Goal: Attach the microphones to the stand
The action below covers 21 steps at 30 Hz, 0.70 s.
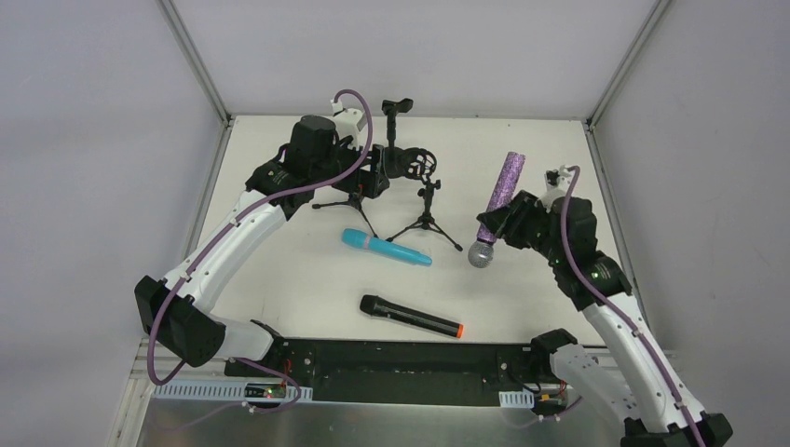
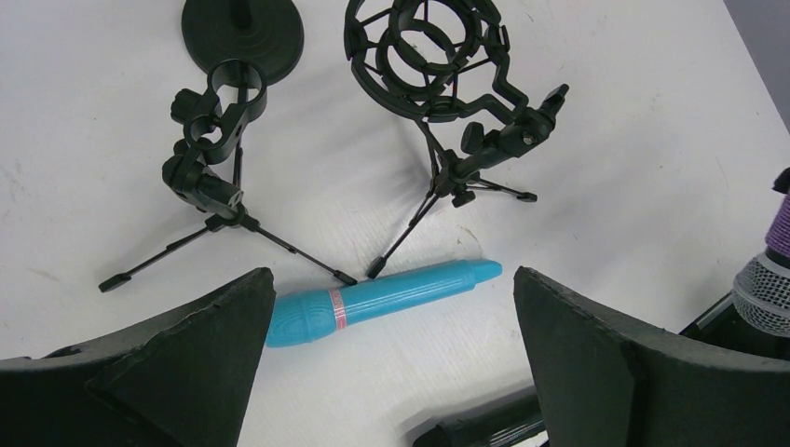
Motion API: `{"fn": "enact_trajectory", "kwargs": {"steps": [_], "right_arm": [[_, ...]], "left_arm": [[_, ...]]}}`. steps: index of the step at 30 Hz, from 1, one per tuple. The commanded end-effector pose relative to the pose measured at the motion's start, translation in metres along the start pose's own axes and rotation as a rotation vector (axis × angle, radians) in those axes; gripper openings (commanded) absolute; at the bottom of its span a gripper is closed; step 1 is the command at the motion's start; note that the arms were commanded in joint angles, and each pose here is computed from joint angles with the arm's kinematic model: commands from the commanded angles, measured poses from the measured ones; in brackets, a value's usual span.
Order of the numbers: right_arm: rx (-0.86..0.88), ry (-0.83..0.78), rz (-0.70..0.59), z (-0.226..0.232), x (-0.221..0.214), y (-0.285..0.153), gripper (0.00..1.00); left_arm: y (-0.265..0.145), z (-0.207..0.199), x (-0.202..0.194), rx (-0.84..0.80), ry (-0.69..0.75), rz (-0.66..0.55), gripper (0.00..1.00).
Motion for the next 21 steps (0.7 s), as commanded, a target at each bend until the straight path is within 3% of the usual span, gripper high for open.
{"fn": "enact_trajectory", "kwargs": {"steps": [1, 7, 15, 21], "right_arm": [[0.245, -0.108, -0.102, 0.031, 0.011, -0.017, 0.00], [0.359, -0.257, -0.064, 0.034, 0.000, -0.025, 0.00], [0.574, -0.537, 0.117, 0.039, -0.027, -0.026, 0.00], [0.692, -0.788, 0.039, 0.042, -0.028, -0.039, 0.00]], "left_arm": [[-0.009, -0.008, 0.012, -0.029, 0.029, -0.058, 1.00], [-0.008, -0.008, 0.011, -0.033, 0.028, -0.054, 1.00], [-0.010, -0.008, 0.012, -0.029, 0.035, -0.061, 1.00], [-0.011, -0.008, 0.013, -0.034, 0.036, -0.065, 1.00]]}}
Point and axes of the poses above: each gripper's point midway between its finger pads, its own y axis out along the fingers, its own z axis along the line the jaws close on, x = y × z, the point moved 5 cm from there along -y, back along the fingers, and after that the axes turned 9 degrees about y, right-handed, at the moved point
